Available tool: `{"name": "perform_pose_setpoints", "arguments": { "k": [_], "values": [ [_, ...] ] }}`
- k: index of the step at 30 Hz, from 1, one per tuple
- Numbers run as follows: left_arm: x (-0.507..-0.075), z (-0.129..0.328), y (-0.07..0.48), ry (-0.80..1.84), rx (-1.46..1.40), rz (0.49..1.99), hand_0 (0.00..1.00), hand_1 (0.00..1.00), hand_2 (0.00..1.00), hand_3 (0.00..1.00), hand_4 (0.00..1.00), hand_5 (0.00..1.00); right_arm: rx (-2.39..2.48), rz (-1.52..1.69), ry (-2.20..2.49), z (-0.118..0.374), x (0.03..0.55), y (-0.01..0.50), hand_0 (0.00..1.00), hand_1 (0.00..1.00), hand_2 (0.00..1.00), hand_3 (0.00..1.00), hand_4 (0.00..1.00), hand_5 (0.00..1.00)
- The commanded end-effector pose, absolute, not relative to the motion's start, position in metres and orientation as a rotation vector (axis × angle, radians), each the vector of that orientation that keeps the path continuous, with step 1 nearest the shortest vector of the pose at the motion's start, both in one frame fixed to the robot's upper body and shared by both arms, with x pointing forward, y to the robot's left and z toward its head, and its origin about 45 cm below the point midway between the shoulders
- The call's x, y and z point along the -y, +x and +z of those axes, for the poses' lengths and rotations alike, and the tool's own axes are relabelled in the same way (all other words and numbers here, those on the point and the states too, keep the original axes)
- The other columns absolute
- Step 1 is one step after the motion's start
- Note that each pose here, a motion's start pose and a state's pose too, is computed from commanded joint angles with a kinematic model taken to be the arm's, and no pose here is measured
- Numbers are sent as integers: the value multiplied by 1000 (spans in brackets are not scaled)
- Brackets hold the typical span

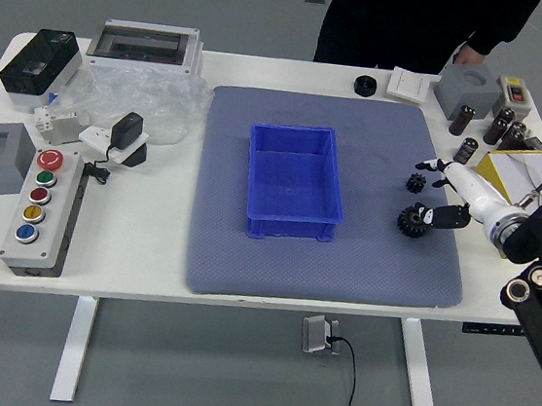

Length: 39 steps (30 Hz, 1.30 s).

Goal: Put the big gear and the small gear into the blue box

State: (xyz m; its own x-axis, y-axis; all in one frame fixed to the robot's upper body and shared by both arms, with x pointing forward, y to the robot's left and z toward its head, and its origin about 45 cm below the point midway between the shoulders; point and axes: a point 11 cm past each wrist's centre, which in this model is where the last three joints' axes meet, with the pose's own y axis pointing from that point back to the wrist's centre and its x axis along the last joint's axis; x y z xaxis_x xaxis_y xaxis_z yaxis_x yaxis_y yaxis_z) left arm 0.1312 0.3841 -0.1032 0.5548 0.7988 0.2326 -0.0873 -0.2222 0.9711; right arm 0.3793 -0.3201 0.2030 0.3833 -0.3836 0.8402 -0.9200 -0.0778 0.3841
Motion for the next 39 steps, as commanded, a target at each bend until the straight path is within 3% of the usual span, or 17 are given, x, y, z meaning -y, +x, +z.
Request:
{"name": "perform_pose_setpoints", "arguments": {
  "k": [39],
  "values": [
    [-385, -103, 130, 1596, -617, 916, 790, 762, 754, 683, 560, 257, 874, 818, 1461, 178, 297, 378, 908, 839, 919, 885, 642, 14]
  ]
}}
